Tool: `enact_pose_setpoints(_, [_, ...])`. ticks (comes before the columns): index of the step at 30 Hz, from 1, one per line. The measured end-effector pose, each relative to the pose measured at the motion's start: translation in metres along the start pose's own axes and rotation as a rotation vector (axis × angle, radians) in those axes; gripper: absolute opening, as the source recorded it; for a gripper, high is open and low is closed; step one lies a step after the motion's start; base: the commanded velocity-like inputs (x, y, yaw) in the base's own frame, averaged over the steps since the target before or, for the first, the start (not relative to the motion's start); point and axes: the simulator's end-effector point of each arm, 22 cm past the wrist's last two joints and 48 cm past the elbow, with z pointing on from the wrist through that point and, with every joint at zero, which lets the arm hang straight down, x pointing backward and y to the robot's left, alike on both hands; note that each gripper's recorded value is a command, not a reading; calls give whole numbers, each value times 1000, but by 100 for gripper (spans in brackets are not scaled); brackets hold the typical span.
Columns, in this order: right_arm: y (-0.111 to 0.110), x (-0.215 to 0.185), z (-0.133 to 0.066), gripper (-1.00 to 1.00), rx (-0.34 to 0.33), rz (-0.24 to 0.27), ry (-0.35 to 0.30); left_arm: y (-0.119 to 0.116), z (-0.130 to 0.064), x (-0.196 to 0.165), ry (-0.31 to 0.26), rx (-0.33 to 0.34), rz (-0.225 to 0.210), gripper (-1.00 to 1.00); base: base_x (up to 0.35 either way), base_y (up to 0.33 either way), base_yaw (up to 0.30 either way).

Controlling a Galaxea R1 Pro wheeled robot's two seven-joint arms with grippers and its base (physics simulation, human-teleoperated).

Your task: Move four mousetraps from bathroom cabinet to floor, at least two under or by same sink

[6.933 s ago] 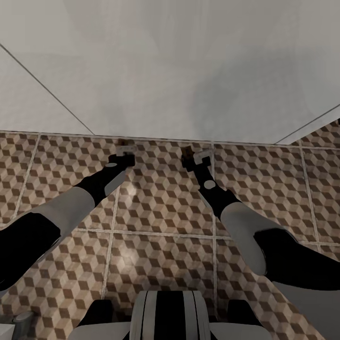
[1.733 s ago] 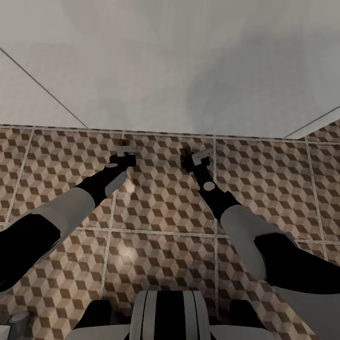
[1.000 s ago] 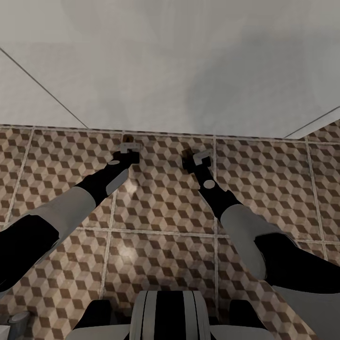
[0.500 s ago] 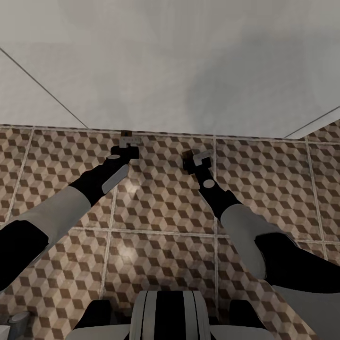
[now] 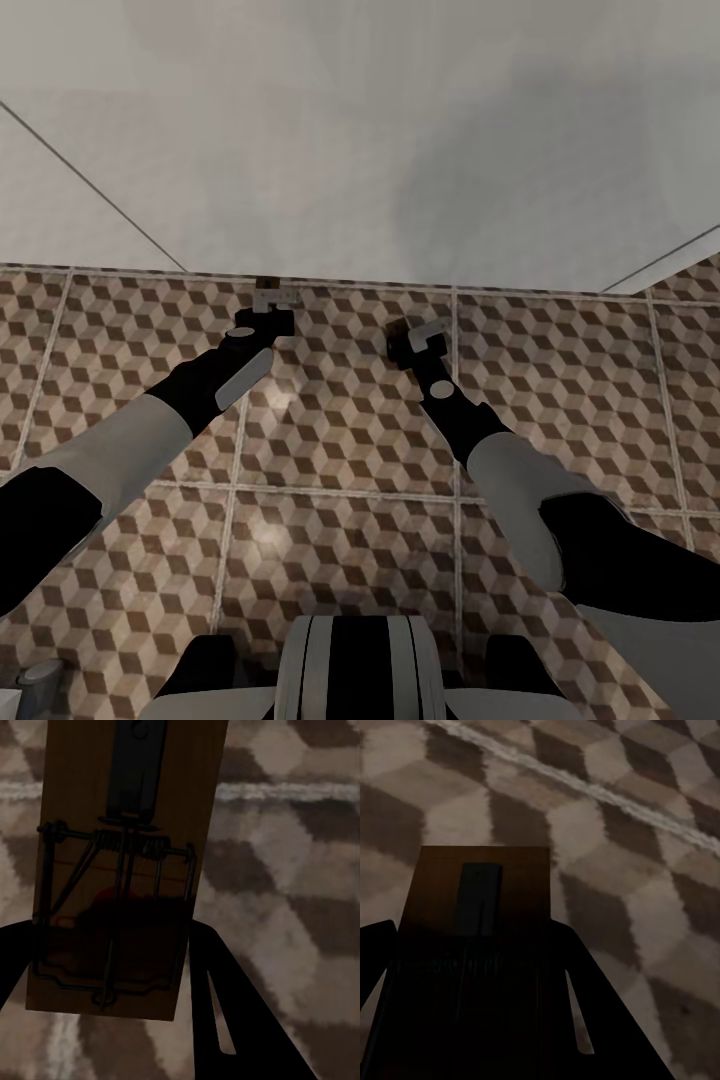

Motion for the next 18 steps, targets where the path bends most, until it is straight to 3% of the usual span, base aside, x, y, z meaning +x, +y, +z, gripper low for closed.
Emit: enact_pose_setpoints(18, [1, 0, 0, -100, -3, -3, -2, 5, 2, 5, 9, -11, 4, -100, 0, 0, 0])
